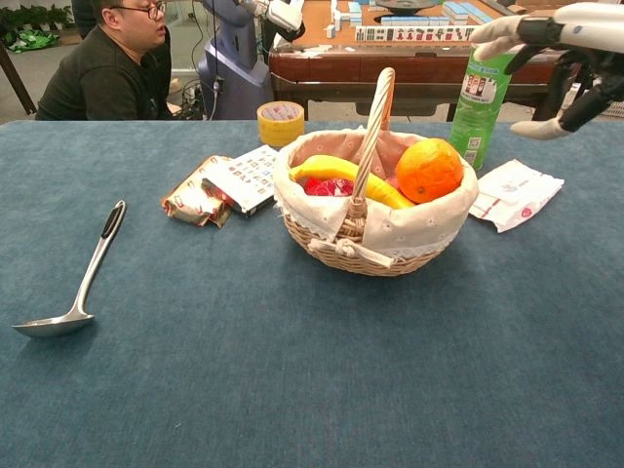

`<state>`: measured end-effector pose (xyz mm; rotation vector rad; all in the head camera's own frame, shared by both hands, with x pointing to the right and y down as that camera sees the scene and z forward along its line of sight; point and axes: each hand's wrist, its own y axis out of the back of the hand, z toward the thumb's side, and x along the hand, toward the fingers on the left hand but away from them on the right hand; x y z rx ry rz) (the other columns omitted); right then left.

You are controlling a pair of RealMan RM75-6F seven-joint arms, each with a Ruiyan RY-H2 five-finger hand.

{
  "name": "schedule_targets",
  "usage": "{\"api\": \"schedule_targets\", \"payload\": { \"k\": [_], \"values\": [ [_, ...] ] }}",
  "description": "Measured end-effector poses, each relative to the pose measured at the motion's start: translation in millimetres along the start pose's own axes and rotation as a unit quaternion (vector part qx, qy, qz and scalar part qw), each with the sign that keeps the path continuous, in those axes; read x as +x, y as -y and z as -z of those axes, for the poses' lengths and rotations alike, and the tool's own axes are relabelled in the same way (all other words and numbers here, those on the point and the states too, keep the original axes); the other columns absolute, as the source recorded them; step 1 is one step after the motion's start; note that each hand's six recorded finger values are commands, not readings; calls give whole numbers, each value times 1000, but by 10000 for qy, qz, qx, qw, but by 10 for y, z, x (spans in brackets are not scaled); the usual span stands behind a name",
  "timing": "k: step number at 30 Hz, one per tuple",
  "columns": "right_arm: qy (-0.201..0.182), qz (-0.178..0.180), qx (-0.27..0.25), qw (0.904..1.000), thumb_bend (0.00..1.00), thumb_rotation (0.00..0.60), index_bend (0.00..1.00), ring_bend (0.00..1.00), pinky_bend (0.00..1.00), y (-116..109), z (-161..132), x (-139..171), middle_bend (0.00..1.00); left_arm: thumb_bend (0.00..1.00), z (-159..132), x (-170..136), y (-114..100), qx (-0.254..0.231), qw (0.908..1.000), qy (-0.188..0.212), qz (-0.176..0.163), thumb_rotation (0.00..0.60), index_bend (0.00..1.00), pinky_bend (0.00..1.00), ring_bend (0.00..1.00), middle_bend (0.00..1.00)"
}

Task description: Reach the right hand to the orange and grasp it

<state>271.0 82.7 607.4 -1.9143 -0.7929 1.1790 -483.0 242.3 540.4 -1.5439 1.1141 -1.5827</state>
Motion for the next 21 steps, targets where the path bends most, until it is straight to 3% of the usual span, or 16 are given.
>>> {"api": "schedule_targets", "payload": {
  "k": [12, 21],
  "values": [
    [947, 588, 279, 9934, 309, 600, 0, 183, 487, -220, 682, 994, 152, 171, -60, 16, -11, -45, 9999, 85, -37, 600, 412, 226, 244, 222],
    [1353, 704, 332, 9877, 309, 600, 8, 212, 487, -221, 912, 1684, 174, 171, -99, 37, 3, -35, 9999, 149, -24, 600, 412, 226, 244, 222]
  ]
}}
